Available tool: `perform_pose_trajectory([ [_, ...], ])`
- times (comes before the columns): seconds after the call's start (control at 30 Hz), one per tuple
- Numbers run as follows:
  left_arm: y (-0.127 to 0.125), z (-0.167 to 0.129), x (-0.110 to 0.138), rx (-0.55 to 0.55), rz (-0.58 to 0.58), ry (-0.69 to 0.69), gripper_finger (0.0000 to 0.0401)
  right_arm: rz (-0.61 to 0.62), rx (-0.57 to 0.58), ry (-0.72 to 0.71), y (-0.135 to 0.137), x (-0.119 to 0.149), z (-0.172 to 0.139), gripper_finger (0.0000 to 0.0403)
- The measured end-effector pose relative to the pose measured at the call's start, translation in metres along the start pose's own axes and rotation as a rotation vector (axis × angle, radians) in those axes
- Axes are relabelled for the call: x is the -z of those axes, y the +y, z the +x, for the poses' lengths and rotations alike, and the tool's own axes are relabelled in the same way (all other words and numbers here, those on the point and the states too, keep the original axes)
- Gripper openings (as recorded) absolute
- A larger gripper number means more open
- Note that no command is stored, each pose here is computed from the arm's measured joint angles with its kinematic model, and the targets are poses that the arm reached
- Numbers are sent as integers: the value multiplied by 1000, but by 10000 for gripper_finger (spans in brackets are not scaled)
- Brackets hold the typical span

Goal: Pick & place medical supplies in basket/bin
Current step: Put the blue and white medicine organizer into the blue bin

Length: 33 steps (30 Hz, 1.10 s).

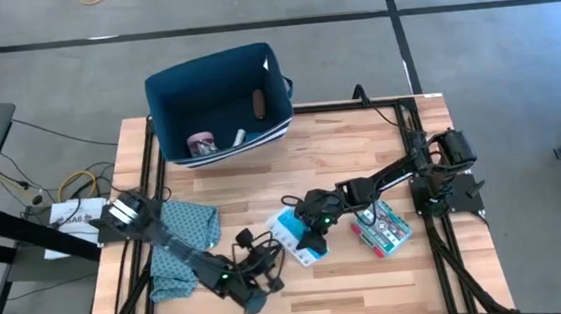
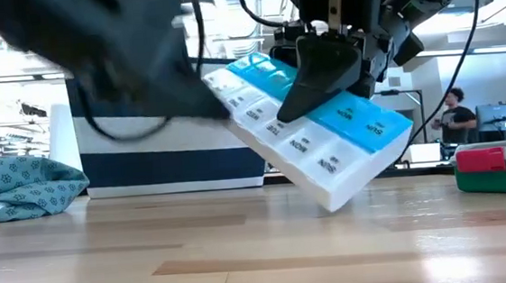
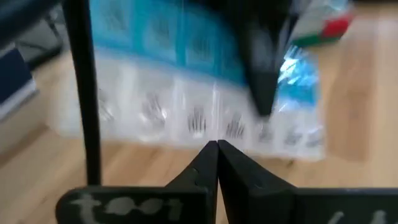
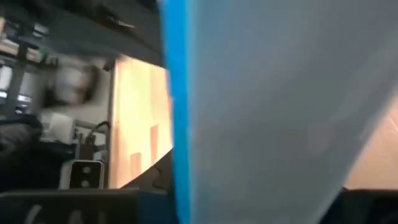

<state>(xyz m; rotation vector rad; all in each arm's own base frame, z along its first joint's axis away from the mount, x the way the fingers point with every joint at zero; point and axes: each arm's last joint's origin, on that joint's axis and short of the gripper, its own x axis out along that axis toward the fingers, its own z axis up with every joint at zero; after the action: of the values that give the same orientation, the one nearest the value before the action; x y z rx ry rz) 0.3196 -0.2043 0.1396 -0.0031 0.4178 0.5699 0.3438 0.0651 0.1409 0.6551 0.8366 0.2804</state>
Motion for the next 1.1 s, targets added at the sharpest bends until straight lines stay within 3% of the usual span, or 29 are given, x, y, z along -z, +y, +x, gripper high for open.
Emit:
perform_pose_trajectory([
  [0.23,28,-54,-47,-17,16,-67,0,-80,-19,-131,12,-14,-14,147],
  [0.33,48,-75,-70,-43,12,-123,0,-193,-29,-294,27,-32,-37,159],
  [0.47,73,-95,-97,-78,13,-188,0,-384,7,-546,48,-65,-90,140],
  [0.57,89,-106,-114,-105,15,-229,0,-512,126,-800,66,-99,-144,130],
  [0.73,114,-119,-135,-171,35,-278,0,-608,510,-1116,76,-157,-215,145],
  [0.83,127,-126,-145,-221,60,-302,0,-628,645,-1133,66,-191,-232,150],
  [0.9,136,-130,-150,-248,77,-312,0,-595,714,-1057,47,-211,-231,144],
  [1.1,156,-141,-161,-264,89,-320,0,-490,849,-823,-34,-259,-189,133],
])
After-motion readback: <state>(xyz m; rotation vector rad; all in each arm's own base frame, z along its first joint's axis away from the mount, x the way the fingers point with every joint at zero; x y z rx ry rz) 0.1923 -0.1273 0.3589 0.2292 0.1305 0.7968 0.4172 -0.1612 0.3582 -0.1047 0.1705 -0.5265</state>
